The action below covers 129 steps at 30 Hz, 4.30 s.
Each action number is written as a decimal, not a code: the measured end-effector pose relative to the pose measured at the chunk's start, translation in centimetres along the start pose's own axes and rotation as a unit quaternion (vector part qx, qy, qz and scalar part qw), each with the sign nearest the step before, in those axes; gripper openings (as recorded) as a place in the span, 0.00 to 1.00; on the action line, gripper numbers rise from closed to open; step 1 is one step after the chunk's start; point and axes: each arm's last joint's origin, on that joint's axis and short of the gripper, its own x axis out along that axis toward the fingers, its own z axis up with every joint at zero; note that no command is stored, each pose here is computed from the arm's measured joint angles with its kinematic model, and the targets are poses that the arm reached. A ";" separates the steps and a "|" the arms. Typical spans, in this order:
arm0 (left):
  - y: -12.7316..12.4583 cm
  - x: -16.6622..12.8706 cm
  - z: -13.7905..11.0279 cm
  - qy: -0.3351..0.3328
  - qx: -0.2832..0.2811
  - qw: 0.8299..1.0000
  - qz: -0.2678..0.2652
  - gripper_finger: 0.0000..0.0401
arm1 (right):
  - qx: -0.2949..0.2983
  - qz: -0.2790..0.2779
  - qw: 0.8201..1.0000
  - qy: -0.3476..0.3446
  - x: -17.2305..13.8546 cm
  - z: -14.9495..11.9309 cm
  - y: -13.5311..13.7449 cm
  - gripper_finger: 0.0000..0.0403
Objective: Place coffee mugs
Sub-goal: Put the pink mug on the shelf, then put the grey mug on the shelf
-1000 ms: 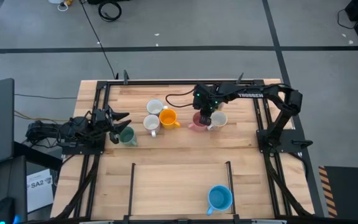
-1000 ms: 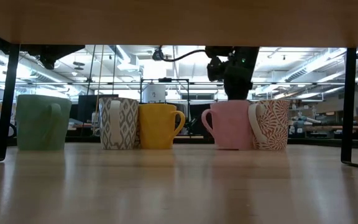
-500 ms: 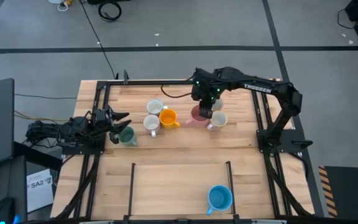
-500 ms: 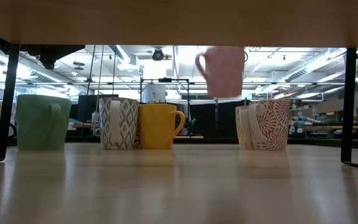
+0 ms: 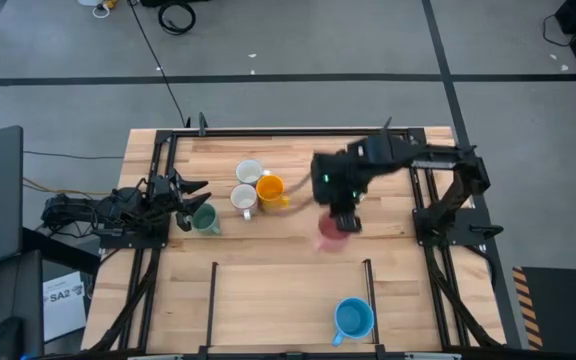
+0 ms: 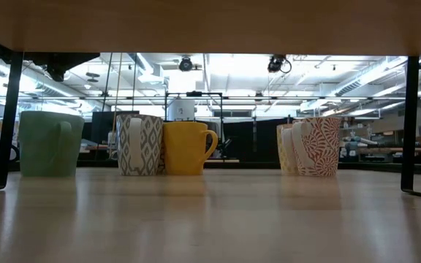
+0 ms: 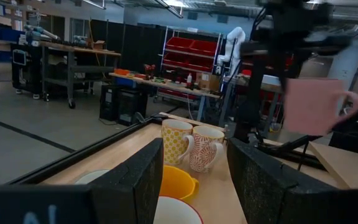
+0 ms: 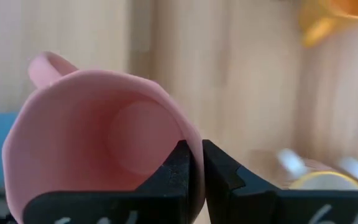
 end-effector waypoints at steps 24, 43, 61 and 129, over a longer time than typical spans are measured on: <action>0.0 0.0 0.0 0.000 0.000 1.000 0.000 0.46 | 0.018 -0.069 0.997 0.011 3.9 -2.4 9.4 0.07; 0.0 0.0 0.0 0.000 0.000 1.000 0.000 0.46 | 0.037 -0.055 0.997 0.043 5.0 -3.1 9.8 0.07; 0.0 0.0 0.0 0.000 0.000 1.000 0.000 0.46 | 0.037 -0.048 0.997 0.044 5.0 -3.1 10.0 0.12; 0.0 0.0 0.0 0.000 0.001 1.000 0.000 0.46 | 0.010 -0.007 1.000 -0.025 0.5 -3.2 10.4 0.40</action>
